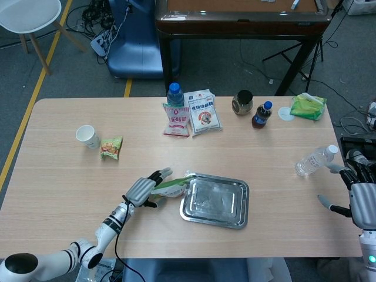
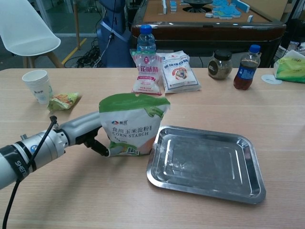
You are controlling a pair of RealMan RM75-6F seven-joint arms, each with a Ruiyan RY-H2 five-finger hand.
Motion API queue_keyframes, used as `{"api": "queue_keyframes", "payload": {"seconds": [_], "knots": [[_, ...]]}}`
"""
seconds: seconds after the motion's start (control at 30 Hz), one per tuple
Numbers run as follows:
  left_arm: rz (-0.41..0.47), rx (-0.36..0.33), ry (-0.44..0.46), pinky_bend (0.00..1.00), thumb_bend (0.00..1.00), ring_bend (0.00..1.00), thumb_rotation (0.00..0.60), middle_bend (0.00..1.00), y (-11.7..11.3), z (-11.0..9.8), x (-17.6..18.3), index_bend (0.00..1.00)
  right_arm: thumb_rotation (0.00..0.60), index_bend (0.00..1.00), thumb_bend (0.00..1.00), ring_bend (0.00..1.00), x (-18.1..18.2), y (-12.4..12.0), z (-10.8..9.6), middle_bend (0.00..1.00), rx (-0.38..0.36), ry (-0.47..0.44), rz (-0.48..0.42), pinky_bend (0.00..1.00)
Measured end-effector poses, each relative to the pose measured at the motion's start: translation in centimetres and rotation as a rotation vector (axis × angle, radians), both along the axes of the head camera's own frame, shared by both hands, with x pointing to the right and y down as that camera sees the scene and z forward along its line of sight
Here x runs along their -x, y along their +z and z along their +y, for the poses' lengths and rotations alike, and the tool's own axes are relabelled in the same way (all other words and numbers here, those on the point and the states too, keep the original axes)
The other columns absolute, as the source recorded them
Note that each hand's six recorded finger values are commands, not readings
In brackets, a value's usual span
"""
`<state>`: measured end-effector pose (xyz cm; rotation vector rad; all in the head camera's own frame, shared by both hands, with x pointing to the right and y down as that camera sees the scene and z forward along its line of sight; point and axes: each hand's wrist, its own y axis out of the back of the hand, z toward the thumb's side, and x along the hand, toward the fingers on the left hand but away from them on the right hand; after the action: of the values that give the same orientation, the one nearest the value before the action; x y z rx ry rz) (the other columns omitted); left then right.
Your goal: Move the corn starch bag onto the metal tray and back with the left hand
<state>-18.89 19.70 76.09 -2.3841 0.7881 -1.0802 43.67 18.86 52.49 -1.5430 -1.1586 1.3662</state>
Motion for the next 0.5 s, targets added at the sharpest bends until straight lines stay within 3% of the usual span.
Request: {"api": "queue_keyframes", "payload": {"seconds": [0.5], "knots": [[-0.026, 0.032, -0.032, 0.21, 0.36, 0.00, 0.600, 0.00, -1.7, -0.5, 2.1, 0.00, 0.600, 0.28, 0.11, 0.14, 0.3, 0.0, -0.2, 0.36, -0.003, -0.009, -0.008, 0.14]]}}
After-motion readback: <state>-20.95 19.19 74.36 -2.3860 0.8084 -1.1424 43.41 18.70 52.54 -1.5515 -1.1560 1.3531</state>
